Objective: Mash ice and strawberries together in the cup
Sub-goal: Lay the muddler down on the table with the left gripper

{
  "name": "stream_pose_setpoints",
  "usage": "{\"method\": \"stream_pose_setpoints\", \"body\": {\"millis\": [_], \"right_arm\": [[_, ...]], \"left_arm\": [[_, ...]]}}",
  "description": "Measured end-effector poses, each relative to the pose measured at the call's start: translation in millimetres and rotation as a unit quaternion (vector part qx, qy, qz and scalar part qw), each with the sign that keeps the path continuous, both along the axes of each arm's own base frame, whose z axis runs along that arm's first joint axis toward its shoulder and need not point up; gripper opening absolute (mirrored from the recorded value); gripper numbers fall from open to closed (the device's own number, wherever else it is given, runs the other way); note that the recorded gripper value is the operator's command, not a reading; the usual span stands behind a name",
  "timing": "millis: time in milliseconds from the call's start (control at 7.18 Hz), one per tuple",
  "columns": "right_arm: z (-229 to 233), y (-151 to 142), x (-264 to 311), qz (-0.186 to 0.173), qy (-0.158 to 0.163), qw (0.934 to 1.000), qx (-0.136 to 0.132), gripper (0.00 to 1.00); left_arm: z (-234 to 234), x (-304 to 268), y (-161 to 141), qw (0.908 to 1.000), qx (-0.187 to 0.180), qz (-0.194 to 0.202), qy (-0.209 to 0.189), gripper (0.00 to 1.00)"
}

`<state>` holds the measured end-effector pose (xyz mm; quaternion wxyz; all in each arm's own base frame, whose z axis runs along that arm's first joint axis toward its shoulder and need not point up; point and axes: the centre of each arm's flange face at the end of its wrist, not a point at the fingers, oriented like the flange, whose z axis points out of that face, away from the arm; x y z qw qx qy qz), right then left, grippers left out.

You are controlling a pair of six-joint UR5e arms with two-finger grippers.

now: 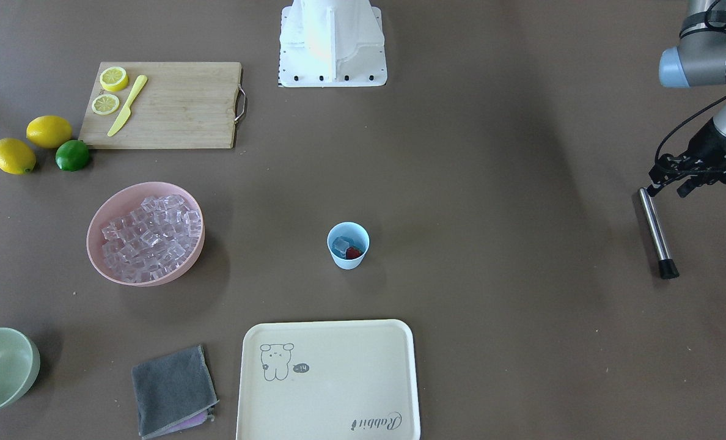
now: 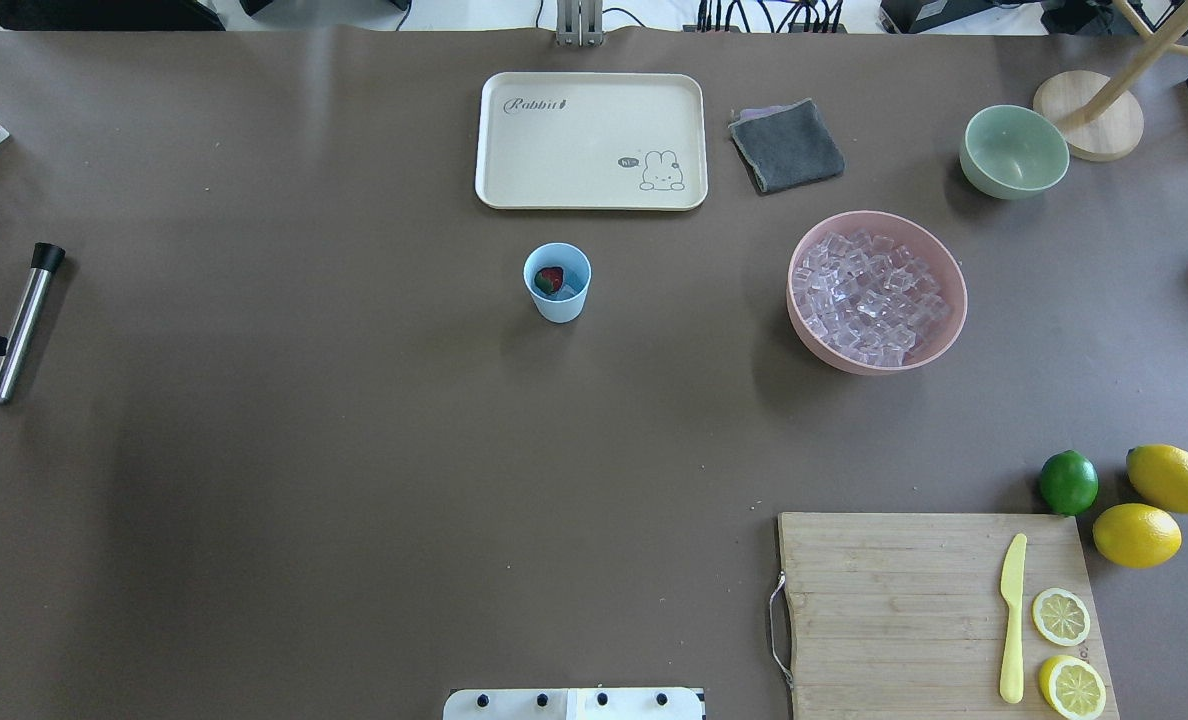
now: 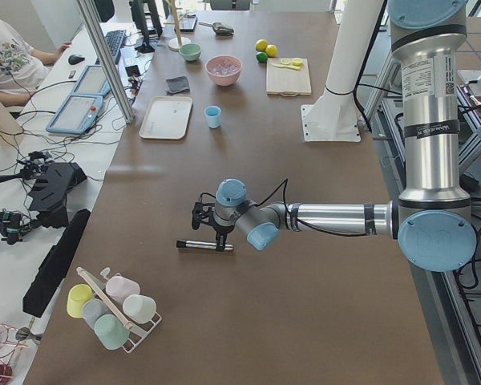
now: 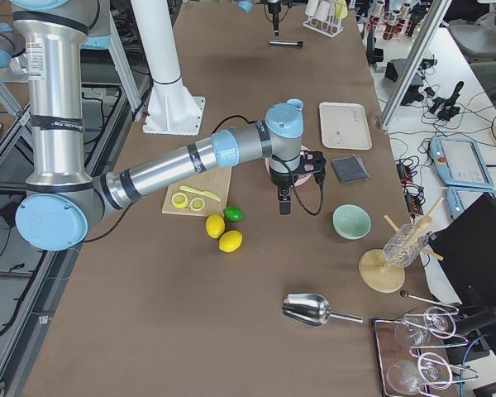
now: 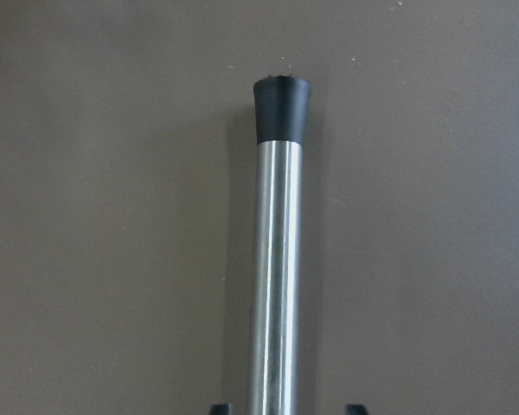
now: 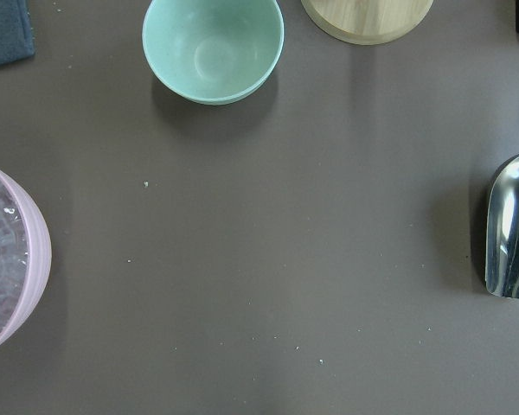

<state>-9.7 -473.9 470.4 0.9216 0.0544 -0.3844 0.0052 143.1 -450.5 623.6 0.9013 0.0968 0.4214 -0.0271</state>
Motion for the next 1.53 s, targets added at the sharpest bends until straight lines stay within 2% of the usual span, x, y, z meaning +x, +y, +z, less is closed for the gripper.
{"method": "stream_pose_setpoints", "body": {"millis": [139,418,696,835,1114,1392,1531], "right_arm": [[0,0,0,0.000,0.000,1.0000,-0.001,0.97],[0,-2,-1,-0.001,0.000,1.0000,-0.001,0.97],[1,-3,-3,-0.004,0.000,1.0000,0.000,0.97],[1,-3,-3,-0.005,0.001,1.0000,0.000,0.97],[1,-1,-4,-0.007,0.000,1.0000,0.001,0.97],[0,-1,-5,-0.008,0.000,1.0000,0.003,0.97],[-2,-1,-6,-0.009,-0.001,0.9999,0.004,0.97]], "left_arm": [[-16,-5,-8,0.9999,0.001,0.001,0.016,0.98],[-82,-34,-62,0.9985,-0.014,-0.018,0.049,0.98],[-153,-62,-123,0.9981,-0.018,-0.037,0.047,0.98],[-170,-88,-152,0.9989,-0.010,-0.036,0.028,0.98],[-156,-132,-194,0.9999,-0.003,-0.012,-0.005,0.98],[-116,-156,-218,0.9996,-0.002,0.017,-0.024,0.98],[-116,-175,-225,0.9997,-0.005,0.015,-0.020,0.98]]}}
